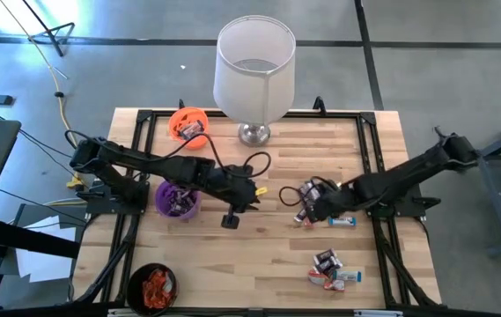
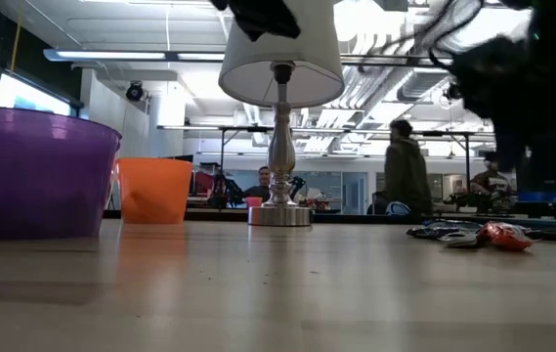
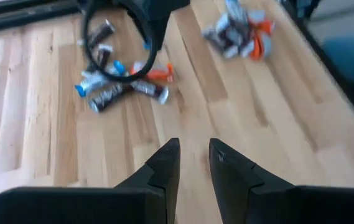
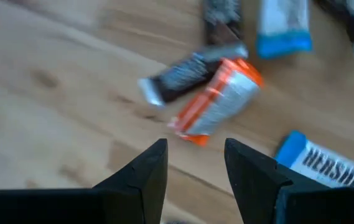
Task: Sort candy
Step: Put the orange chocolate into the black bucket
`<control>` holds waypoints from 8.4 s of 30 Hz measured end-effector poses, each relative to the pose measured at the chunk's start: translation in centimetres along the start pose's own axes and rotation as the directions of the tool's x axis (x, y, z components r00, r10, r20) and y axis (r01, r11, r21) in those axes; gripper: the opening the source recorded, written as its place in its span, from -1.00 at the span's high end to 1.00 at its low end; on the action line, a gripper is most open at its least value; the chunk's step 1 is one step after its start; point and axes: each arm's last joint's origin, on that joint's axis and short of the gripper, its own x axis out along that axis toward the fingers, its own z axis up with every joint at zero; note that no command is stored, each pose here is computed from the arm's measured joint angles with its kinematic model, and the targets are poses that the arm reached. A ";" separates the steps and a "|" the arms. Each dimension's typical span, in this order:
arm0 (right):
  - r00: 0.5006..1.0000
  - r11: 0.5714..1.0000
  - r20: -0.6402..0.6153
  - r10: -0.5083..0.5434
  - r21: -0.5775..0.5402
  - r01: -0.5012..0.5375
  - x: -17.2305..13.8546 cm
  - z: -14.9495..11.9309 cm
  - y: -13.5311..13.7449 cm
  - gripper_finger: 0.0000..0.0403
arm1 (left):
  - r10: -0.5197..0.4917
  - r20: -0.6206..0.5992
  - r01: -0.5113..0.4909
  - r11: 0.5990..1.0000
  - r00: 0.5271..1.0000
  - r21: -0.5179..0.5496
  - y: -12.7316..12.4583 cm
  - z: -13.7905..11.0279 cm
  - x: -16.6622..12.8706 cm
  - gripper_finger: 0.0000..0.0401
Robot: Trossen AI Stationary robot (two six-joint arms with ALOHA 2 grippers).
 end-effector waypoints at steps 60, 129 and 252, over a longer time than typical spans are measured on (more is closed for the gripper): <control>0.987 0.996 0.162 0.005 0.087 -0.019 7.4 -2.4 -1.5 1.00 | 0.054 -0.046 -0.052 0.998 0.997 0.042 3.2 -0.9 -3.0 0.63; 0.423 0.547 0.667 0.613 -0.745 0.382 -5.1 -6.8 13.1 1.00 | 0.199 0.592 -0.236 0.972 0.781 -0.015 -3.4 0.4 -0.7 0.63; 0.808 0.695 0.470 0.354 -0.711 0.108 -2.5 -1.1 10.0 0.03 | -0.233 -0.471 -0.408 0.273 0.851 -0.871 -23.3 -11.5 -14.4 0.92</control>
